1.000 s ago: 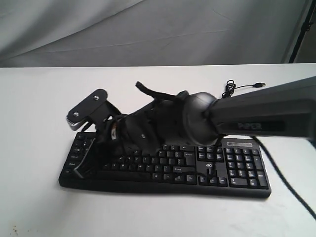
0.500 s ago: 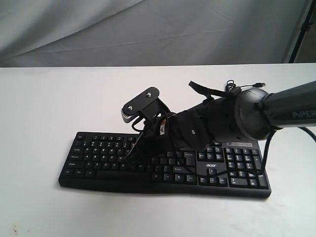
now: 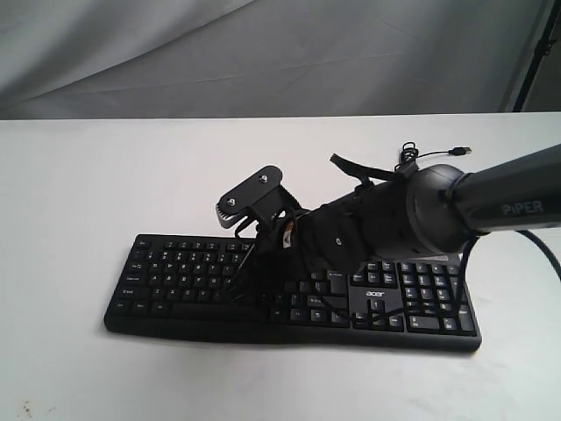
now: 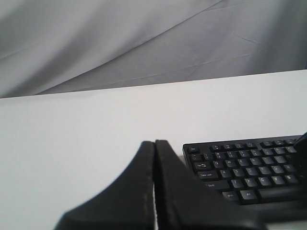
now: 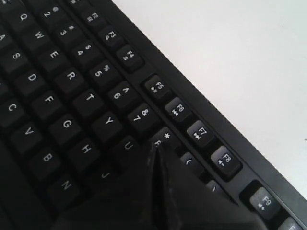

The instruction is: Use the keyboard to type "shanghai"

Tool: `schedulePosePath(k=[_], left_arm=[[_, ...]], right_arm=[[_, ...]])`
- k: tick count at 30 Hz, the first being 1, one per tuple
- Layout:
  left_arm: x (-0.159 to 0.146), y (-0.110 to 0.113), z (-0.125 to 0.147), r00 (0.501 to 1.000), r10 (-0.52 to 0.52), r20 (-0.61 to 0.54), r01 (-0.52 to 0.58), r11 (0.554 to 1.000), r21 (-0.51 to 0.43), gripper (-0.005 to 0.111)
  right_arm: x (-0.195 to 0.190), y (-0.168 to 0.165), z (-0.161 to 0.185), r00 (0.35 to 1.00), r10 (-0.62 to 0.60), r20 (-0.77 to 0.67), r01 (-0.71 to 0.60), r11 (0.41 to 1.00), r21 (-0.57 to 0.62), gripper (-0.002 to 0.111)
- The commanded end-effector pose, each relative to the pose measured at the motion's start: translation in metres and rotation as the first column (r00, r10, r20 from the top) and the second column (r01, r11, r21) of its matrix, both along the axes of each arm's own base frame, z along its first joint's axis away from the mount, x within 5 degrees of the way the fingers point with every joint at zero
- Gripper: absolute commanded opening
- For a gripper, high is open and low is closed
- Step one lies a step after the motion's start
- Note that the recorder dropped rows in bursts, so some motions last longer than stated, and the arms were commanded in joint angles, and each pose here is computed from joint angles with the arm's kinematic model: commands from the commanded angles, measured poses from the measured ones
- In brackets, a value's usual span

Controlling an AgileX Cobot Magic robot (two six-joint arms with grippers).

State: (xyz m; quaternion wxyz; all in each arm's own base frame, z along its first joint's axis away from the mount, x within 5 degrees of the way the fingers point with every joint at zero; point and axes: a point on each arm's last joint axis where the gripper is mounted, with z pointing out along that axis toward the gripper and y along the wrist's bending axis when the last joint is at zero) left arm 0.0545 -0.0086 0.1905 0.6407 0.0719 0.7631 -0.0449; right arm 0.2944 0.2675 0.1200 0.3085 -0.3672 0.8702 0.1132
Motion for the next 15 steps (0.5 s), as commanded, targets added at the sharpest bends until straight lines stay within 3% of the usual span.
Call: schedulePosePath(k=[1, 15], left_arm=[[0.0, 0.0, -0.001, 1.0, -0.003, 0.002, 0.003, 1.0, -0.002, 0.0], [0.0, 0.0, -0.001, 1.0, -0.003, 0.002, 0.003, 1.0, -0.002, 0.0]], right_arm=[[0.001, -0.002, -0.002, 1.0, -0.008, -0.002, 0.008, 1.0, 0.0, 0.0], [0.0, -0.003, -0.016, 0.999, -0.01, -0.034, 0.01, 1.0, -0.024, 0.0]])
